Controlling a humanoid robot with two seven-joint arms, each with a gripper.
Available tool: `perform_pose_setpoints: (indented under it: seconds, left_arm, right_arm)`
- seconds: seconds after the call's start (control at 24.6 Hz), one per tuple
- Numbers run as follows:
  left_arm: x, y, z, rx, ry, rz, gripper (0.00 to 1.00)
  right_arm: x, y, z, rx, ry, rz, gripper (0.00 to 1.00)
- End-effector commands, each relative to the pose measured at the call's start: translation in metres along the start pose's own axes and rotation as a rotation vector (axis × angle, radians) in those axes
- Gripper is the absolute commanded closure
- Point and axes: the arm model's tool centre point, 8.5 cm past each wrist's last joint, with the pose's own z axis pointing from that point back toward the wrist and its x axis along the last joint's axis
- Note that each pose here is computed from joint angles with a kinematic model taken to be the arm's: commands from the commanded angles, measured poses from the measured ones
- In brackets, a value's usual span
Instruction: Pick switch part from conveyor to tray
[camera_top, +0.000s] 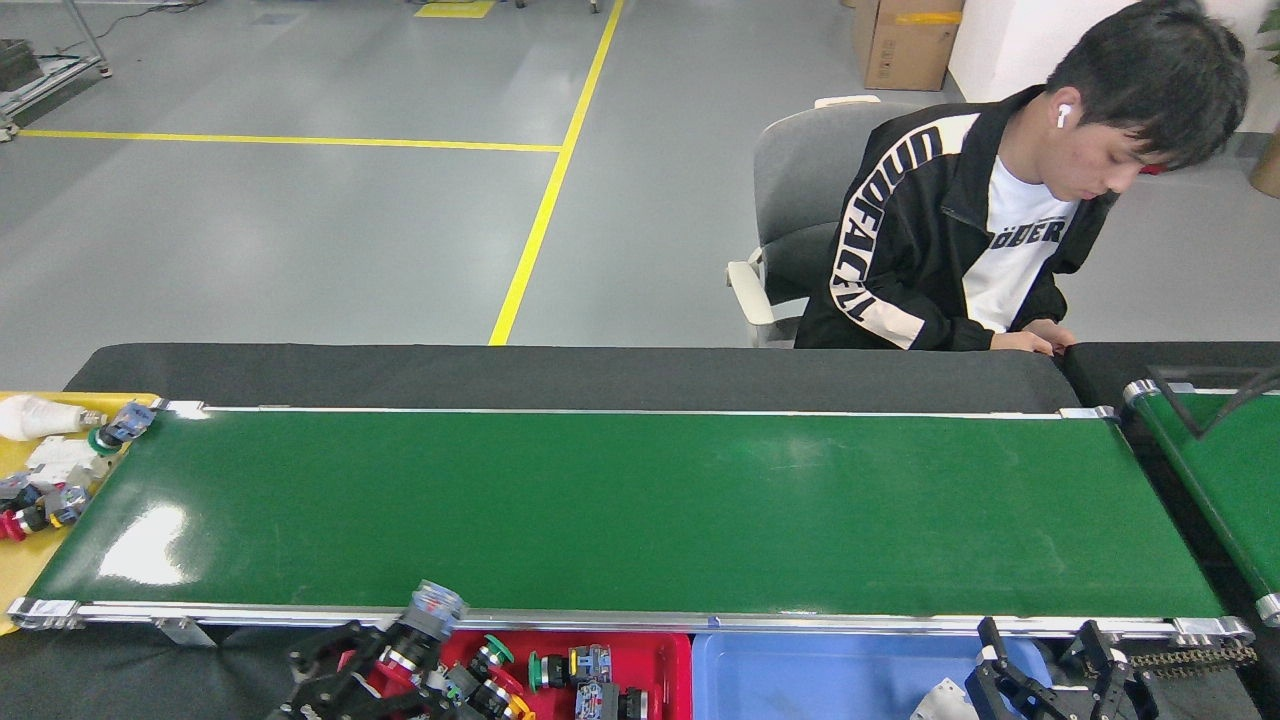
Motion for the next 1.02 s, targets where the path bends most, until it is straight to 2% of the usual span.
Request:
perform_pose_setpoints:
  seconds: [0.0, 0.04, 0.2, 0.32, 0.49, 0.65, 0.73, 0.85, 0.97]
  left_arm:
    - [0.005, 0.008, -0.002, 0.039, -0.011, -0.005, 0.27]
    - [0.007, 0.011, -0.004, 0.056, 0.003, 0.005, 0.00]
    - [0.004, 0.015, -0.006, 0.088, 0.068, 0.037, 0.00]
    - [-0.017, 0.019, 0.004, 0.124, 0.211, 0.070, 0.00]
    - [-0.041, 0.014, 0.029, 0.159, 0.426, 0.196, 0.00]
    - [-0.054, 0.002, 0.043, 0.070, 0.565, 0.239, 0.00]
    - [-0.061, -0.002, 0.045, 0.010, 0.645, 0.204, 0.02]
    - [-0.058, -0.012, 0.047, -0.097, 0.699, 0.117, 0.06]
    - [-0.054, -0.017, 0.050, -0.134, 0.761, 0.107, 0.06]
  right_arm:
    - [0.001, -0.007, -0.002, -0.023, -0.007, -0.001, 0.03]
    - [0.001, -0.008, -0.003, -0.024, -0.010, -0.001, 0.03]
    - [0.003, -0.009, -0.004, -0.032, -0.017, -0.011, 0.03]
    - [0.003, -0.010, -0.005, -0.036, -0.018, -0.014, 0.03]
    - [0.004, -0.013, -0.008, -0.050, -0.020, -0.022, 0.03]
    - [0.005, -0.019, -0.008, -0.074, -0.025, -0.044, 0.02]
    - [0.007, -0.027, -0.004, -0.094, -0.025, -0.039, 0.02]
    - [0.003, -0.022, 0.004, -0.082, 0.008, -0.047, 0.02]
    - [-0.010, -0.017, 0.017, -0.067, 0.073, -0.051, 0.02]
